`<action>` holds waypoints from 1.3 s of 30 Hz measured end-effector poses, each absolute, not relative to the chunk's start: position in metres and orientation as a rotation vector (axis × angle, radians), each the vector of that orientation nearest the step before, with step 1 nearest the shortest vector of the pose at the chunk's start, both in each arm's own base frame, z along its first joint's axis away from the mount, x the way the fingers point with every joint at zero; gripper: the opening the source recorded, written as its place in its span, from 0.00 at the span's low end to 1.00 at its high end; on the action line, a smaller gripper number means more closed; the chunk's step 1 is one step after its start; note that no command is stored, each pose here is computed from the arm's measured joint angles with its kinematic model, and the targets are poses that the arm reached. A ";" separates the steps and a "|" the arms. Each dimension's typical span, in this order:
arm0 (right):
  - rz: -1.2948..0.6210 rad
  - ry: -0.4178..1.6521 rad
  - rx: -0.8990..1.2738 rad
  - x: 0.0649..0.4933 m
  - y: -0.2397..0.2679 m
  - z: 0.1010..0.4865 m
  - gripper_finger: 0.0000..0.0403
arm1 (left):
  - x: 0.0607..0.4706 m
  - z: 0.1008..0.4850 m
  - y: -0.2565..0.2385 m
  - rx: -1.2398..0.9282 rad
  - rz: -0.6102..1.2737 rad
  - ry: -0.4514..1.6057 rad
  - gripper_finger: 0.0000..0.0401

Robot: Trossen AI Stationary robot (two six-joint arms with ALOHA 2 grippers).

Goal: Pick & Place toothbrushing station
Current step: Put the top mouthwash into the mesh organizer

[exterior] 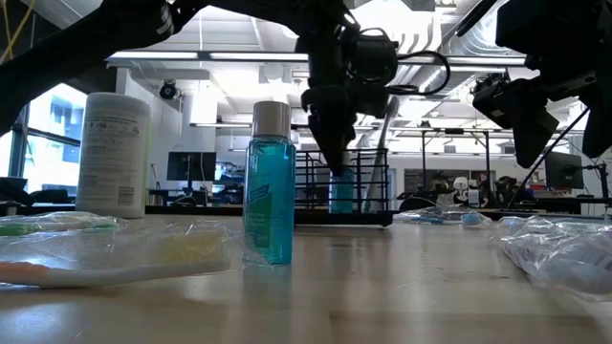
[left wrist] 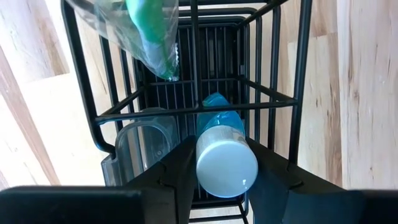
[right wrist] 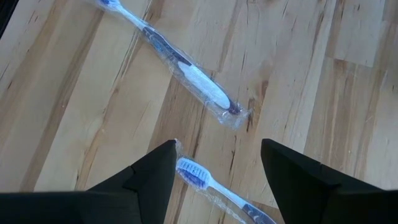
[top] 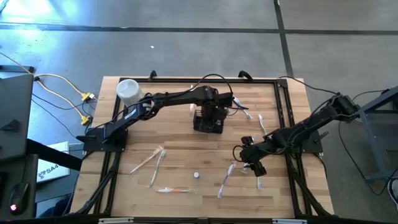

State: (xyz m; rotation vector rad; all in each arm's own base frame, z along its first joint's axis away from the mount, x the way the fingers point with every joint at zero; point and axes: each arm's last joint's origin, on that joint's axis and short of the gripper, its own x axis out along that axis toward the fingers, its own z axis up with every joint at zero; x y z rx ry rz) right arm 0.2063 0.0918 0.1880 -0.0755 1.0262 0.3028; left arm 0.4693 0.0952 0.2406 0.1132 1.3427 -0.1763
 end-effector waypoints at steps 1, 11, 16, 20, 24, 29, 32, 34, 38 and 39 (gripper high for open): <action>0.303 1.026 -0.075 0.206 0.092 0.188 0.57 | 0.470 0.241 0.094 0.116 -0.178 1.340 0.31; 0.303 1.026 -0.075 0.206 0.092 0.188 0.57 | 0.471 0.241 0.089 0.128 -0.181 1.336 0.31; 0.303 1.026 -0.076 0.206 0.092 0.188 0.57 | 0.471 0.241 0.089 0.128 -0.181 1.335 0.31; 0.303 1.026 -0.076 0.206 0.092 0.188 0.57 | 0.471 0.241 0.090 0.128 -0.180 1.336 0.31; 0.303 1.026 -0.075 0.206 0.092 0.188 0.57 | 0.471 0.241 0.090 0.131 -0.176 1.337 0.31; 0.303 1.027 -0.076 0.206 0.092 0.188 0.57 | 0.472 0.241 0.090 0.142 -0.163 1.333 0.31; 0.303 1.028 -0.076 0.206 0.092 0.188 0.57 | 0.473 0.241 0.091 0.124 -0.137 1.321 0.31; 0.303 1.028 -0.076 0.206 0.092 0.188 0.57 | 0.474 0.241 0.091 0.121 -0.133 1.317 0.31; 0.303 1.028 -0.076 0.206 0.092 0.188 0.57 | 0.474 0.241 0.091 0.122 -0.132 1.313 0.31; 0.303 1.028 -0.076 0.206 0.092 0.188 0.57 | 0.474 0.241 0.091 0.122 -0.132 1.311 0.31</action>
